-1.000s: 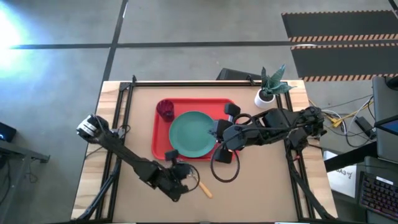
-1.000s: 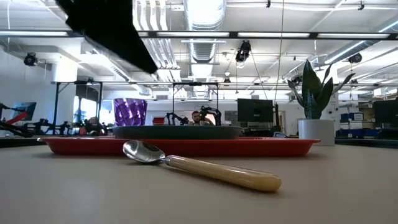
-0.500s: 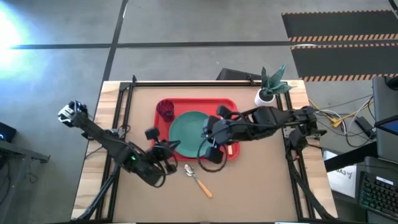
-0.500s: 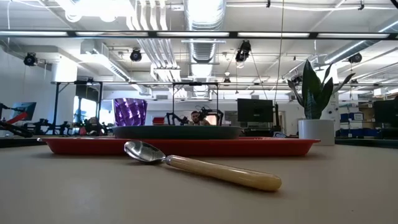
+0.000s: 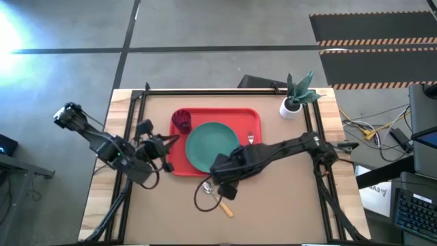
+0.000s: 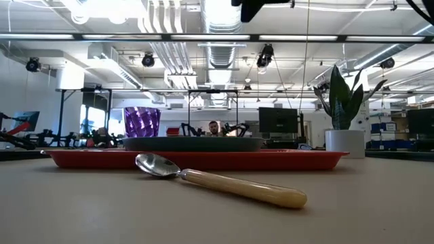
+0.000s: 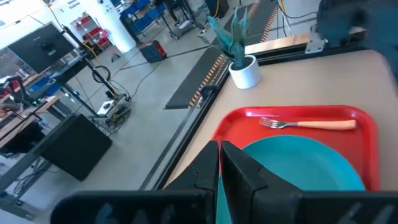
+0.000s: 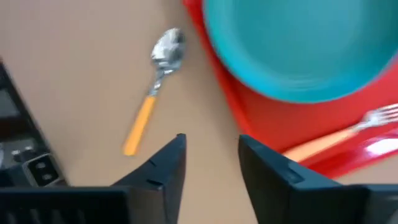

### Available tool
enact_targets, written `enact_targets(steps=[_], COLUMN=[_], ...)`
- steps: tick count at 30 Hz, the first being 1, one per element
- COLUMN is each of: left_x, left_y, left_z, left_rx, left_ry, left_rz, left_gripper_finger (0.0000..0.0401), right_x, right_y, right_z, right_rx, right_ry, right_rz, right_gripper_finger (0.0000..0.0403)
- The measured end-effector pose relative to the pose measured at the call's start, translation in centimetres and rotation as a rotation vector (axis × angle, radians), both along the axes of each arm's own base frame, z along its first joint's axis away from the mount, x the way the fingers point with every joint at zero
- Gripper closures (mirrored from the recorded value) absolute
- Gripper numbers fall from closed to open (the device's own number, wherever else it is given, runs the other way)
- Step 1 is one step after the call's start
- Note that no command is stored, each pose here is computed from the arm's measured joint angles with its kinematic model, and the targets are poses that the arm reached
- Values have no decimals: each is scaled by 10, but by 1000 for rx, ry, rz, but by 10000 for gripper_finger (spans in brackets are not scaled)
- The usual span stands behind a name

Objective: Pick and place plate/cup/fork/spoon on tray
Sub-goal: Put the orange spoon to the left side of the orange fork on the orange tray

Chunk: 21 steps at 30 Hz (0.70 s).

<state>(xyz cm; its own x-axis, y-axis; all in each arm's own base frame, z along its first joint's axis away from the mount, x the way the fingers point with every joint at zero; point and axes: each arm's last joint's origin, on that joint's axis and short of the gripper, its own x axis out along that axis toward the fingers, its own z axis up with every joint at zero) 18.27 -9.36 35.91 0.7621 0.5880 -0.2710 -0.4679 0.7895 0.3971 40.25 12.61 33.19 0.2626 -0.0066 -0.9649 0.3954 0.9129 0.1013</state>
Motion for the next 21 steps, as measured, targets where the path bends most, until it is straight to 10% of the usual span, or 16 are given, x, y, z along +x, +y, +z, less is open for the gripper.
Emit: enact_targets(steps=[21], left_x=[-19], left_y=[13], left_z=[-1], left_rx=[43], left_ry=[74], left_rz=[-4], left_gripper_finger=[401], right_x=[42], right_y=[59], right_z=[-90], right_rx=[142], right_ry=[41], right_rz=[-223], right_gripper_finger=[227])
